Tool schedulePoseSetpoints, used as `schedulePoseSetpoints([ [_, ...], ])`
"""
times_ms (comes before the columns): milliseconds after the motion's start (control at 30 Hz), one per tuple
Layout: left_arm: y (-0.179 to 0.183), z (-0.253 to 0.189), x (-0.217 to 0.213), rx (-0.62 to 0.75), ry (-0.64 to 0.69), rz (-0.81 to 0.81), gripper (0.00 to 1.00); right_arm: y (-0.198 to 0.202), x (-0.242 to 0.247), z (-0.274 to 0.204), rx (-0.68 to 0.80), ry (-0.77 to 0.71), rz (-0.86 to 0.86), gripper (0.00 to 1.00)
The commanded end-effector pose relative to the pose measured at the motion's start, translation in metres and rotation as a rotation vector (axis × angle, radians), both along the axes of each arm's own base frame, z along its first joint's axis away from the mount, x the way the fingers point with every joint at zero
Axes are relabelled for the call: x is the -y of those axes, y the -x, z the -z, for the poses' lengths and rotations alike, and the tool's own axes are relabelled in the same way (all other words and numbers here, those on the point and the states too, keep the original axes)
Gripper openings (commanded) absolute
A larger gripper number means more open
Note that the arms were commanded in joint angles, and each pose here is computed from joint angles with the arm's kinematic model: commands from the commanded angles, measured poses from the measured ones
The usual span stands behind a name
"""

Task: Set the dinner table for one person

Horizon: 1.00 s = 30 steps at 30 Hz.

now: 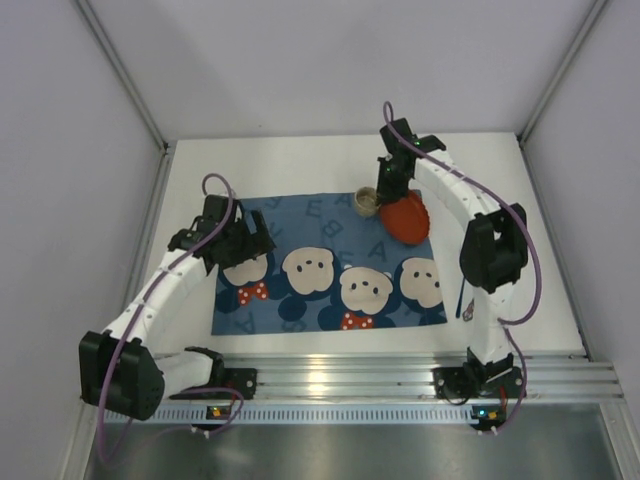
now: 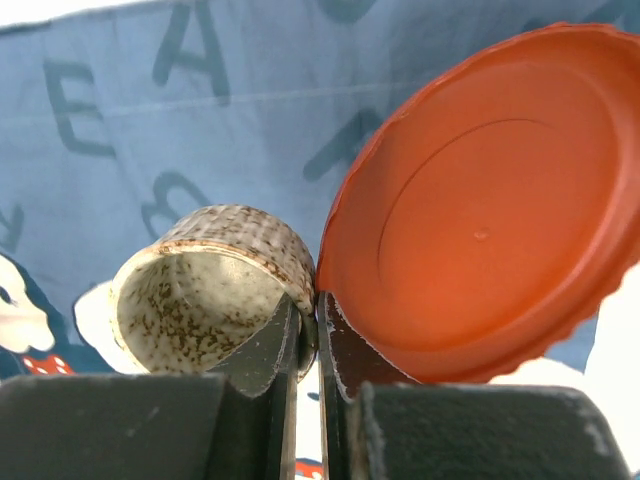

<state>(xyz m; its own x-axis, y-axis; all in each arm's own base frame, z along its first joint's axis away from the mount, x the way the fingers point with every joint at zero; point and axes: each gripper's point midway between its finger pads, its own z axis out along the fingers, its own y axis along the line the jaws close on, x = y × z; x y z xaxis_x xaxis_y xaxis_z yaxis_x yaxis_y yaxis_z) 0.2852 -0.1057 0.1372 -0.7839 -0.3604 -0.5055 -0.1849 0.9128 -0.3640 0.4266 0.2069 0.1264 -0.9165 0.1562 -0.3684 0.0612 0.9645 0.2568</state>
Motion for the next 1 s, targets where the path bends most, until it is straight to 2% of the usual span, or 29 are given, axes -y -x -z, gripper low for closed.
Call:
schedulePoseSetpoints([
  [0,0.004,-0.005,-0.003,0.023,0.009,-0.024,0.98,0.008,-0.003,-0.057,0.143,0.043,-0.02,0.0],
  [200,0.008,-0.007,-0.003,0.024,0.009,-0.025,0.98,0.018,-0.045,-0.053,0.108,-0.112,-0.139,0.0],
  [433,0.012,-0.008,-0.013,0.024,-0.031,-0.053,0.99,0.084,-0.124,-0.062,0.042,-0.288,-0.328,0.0],
  [600,0.014,-0.012,-0.025,0.034,-0.082,-0.091,0.99,0.125,-0.168,-0.027,-0.061,-0.386,-0.418,0.0],
  [800,0.016,-0.01,-0.029,0.015,-0.101,-0.107,0.99,0.142,-0.191,0.04,-0.18,-0.386,-0.455,0.0],
  [967,0.021,-0.007,-0.031,0.008,-0.103,-0.108,0.99,0.137,-0.196,0.055,-0.167,-0.365,-0.486,0.0],
])
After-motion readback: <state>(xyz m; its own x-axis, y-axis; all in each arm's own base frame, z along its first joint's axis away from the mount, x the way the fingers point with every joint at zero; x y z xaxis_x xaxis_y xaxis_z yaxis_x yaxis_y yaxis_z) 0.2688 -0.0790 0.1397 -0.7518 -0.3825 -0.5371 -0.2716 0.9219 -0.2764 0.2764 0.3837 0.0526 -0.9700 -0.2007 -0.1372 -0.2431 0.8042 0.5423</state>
